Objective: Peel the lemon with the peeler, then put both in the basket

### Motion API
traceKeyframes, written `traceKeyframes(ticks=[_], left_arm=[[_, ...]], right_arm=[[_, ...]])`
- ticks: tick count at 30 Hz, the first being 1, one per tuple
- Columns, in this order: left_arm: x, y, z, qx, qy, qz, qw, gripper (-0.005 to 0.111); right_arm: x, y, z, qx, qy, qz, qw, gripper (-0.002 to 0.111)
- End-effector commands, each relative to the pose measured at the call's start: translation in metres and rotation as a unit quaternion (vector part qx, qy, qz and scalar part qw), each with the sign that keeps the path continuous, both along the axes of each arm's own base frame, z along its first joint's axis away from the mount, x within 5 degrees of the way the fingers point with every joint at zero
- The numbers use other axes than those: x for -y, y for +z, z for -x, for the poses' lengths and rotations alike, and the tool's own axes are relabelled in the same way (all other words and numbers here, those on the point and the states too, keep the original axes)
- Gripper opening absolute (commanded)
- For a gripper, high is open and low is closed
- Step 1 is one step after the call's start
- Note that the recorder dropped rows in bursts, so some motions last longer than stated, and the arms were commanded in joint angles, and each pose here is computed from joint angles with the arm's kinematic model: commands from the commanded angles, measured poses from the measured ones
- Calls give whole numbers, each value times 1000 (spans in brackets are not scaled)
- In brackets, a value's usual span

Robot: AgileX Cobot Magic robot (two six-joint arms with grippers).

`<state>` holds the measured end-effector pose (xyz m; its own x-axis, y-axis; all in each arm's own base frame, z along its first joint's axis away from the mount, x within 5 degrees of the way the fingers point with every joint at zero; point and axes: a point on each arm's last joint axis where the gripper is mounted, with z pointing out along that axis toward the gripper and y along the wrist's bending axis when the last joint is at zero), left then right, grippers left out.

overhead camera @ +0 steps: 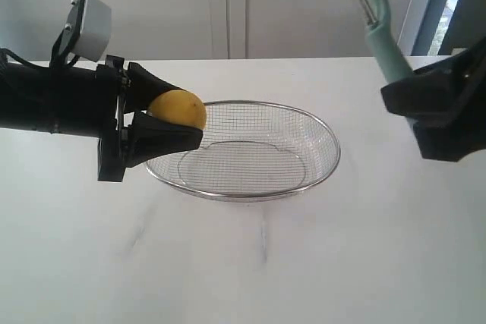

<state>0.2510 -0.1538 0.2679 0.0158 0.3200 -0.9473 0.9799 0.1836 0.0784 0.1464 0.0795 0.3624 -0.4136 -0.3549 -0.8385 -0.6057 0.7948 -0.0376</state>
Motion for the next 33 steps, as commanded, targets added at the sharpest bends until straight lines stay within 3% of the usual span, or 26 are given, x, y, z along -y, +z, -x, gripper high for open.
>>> traceKeyframes(ticks=[1,17,33], left_arm=[[1,2,2,26,-13,4,1000,0],[1,2,3,24,-13,5,1000,0],[1,2,3,24,-13,5,1000,0]], right_arm=[[9,2,-11,52,-27,53,997,0],[-19,-23,-98,149,-69,23,986,0],[-34,-76,-139,97,-70,51,992,0]])
